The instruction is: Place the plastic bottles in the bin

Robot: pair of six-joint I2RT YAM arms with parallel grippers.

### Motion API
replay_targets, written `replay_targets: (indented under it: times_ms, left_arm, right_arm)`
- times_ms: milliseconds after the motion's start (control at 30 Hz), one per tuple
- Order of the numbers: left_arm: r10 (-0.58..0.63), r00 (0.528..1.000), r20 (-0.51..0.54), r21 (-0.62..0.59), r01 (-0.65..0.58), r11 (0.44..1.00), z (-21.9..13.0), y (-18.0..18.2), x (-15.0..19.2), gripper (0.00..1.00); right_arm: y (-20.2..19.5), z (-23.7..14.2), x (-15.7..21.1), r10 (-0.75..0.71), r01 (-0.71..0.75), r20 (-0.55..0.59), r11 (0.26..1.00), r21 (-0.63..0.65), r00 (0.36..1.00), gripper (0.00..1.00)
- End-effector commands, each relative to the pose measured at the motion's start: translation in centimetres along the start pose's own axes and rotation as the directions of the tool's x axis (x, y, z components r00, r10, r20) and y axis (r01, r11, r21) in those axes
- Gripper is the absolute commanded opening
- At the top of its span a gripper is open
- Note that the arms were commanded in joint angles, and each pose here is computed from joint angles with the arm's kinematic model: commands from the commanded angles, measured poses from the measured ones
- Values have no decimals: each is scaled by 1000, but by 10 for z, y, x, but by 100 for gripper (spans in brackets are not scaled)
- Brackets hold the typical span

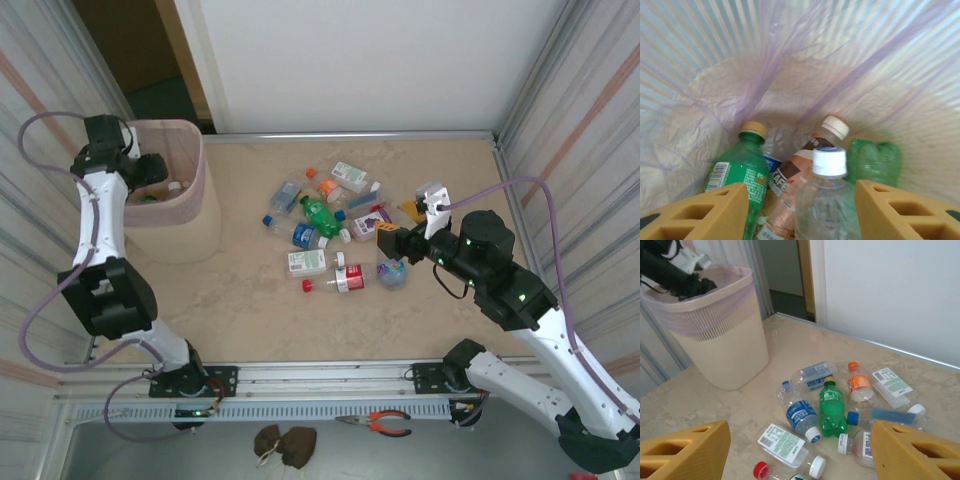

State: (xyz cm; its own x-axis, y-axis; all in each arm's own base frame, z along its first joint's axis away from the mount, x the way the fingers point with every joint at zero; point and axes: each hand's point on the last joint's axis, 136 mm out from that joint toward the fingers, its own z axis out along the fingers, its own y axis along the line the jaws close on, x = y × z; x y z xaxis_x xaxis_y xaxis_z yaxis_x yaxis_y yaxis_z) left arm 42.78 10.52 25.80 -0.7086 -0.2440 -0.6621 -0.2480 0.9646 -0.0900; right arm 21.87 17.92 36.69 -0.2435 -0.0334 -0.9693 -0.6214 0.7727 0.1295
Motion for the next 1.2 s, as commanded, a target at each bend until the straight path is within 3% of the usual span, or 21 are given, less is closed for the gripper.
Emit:
replay_targets:
  times_ms: [0, 433, 700, 967, 1167]
  left_arm:
    - [-31, 997, 69, 89, 25, 996, -39, -18, -15, 59]
    - [-97, 990, 106, 360, 53, 932, -107, -69, -13, 59]
    - [-35, 989, 144, 506, -43, 861, -147, -128, -4, 58]
    - [124, 983, 136, 578, -180, 796, -159, -206, 38, 56]
    - [193, 980, 50, 647, -179, 741, -141, -257, 90, 54]
  right_arm:
    - [-2, -6, -8, 15, -15, 16, 1000, 13, 1000, 73]
    - [-1, 3, 9, -11, 11, -72, 1000, -3, 997, 74]
    - [-11, 13, 33, -50, 57, -171, 998, 36, 984, 74]
    - [-11, 20, 60, -95, 99, -270, 995, 2, 958, 74]
    - [-9, 27, 88, -219, 205, -374, 976, -76, 901, 75]
